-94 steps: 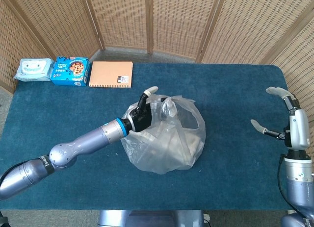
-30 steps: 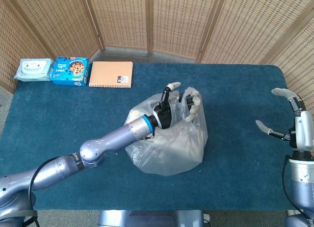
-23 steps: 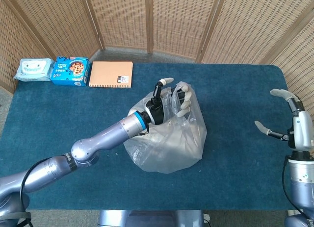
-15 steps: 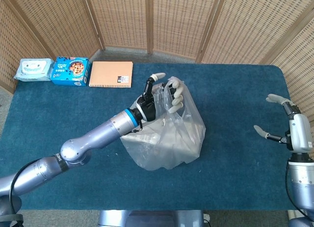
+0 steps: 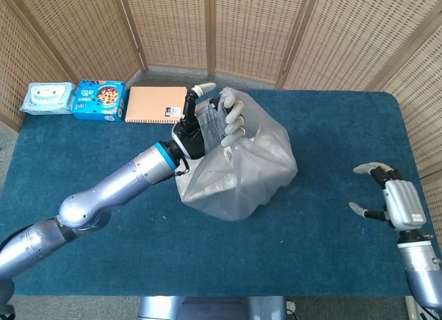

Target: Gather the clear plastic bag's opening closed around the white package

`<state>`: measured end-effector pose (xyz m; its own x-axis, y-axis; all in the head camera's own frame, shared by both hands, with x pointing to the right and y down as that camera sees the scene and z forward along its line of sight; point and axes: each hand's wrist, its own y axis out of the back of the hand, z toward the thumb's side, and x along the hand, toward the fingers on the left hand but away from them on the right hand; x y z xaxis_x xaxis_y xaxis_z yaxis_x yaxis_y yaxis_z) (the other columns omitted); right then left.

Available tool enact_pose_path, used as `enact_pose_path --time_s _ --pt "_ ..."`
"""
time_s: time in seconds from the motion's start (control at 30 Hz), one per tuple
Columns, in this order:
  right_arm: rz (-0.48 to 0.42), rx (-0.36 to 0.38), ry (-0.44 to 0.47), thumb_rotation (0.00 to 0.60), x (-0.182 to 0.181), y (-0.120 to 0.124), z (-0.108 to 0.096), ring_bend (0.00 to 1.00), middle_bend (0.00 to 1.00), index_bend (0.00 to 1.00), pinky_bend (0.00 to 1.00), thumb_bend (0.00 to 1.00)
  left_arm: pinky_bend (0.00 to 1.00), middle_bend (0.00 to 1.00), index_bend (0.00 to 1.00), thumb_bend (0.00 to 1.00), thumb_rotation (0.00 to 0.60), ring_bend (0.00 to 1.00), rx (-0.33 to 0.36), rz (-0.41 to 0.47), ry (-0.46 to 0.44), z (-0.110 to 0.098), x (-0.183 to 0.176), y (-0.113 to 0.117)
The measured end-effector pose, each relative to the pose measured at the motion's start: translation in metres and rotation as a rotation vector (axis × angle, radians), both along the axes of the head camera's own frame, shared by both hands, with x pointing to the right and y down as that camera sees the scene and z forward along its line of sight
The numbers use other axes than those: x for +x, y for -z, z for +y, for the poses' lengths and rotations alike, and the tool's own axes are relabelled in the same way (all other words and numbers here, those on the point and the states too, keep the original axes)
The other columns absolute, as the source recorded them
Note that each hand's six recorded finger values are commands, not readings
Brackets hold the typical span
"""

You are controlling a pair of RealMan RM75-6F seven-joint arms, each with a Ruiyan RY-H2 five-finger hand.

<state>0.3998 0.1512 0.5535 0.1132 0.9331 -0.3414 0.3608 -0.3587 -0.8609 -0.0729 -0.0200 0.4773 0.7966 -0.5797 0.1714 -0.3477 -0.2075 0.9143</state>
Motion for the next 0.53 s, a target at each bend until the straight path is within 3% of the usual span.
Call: enact_pose_path --time_s 0.27,0.53 --pt "0.072 -0.023 0.052 0.600 0.001 -0.016 0.031 0.23 0.31 0.32 0.18 0.18 0.77 0.68 0.62 0.53 0.000 0.71 0.053 0.007 0.040 -0.024 -0.005 0.039" --pt "0.076 -0.035 0.050 0.599 0.005 -0.020 0.042 0.23 0.31 0.32 0.18 0.18 0.77 0.69 0.62 0.53 0.000 0.71 0.077 0.006 0.059 -0.034 -0.005 0.061"
